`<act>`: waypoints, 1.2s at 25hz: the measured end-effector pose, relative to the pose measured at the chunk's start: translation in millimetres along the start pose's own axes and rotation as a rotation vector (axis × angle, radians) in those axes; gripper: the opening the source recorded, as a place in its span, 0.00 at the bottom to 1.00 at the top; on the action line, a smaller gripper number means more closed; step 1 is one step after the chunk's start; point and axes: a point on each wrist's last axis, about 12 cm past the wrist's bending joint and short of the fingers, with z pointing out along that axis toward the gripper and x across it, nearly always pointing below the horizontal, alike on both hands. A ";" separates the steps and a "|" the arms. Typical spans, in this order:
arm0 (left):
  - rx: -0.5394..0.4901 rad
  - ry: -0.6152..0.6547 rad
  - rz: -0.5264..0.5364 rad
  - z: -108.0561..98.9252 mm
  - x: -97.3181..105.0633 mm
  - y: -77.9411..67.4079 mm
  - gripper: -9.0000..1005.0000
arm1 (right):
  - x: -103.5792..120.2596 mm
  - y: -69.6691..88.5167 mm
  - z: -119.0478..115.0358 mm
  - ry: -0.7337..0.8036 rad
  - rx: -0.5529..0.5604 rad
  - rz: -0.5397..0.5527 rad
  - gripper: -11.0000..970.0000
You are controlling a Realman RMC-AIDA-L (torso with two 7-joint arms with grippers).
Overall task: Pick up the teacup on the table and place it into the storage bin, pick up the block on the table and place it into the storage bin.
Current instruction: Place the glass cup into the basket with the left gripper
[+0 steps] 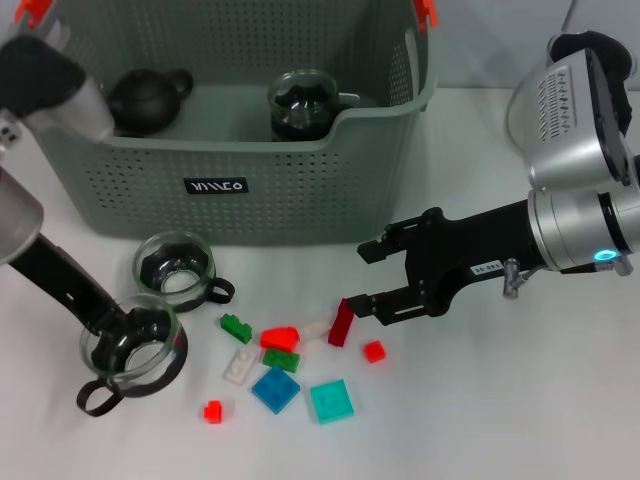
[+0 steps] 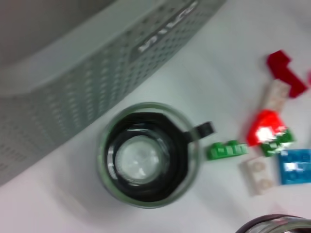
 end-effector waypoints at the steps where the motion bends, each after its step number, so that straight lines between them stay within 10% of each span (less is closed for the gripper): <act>1: 0.014 0.000 0.003 -5.0 0.0 -2.3 0.05 | 0.1 -0.2 -0.3 0.000 0.001 0.001 0.74; 17: 0.006 -0.355 0.146 -106.4 -55.0 -11.8 0.06 | 1.3 -0.4 -1.4 -0.001 0.000 0.016 0.74; 30: -0.170 -0.525 0.075 -96.2 -146.9 34.4 0.07 | 1.6 -1.1 -0.3 -0.003 -0.010 0.035 0.74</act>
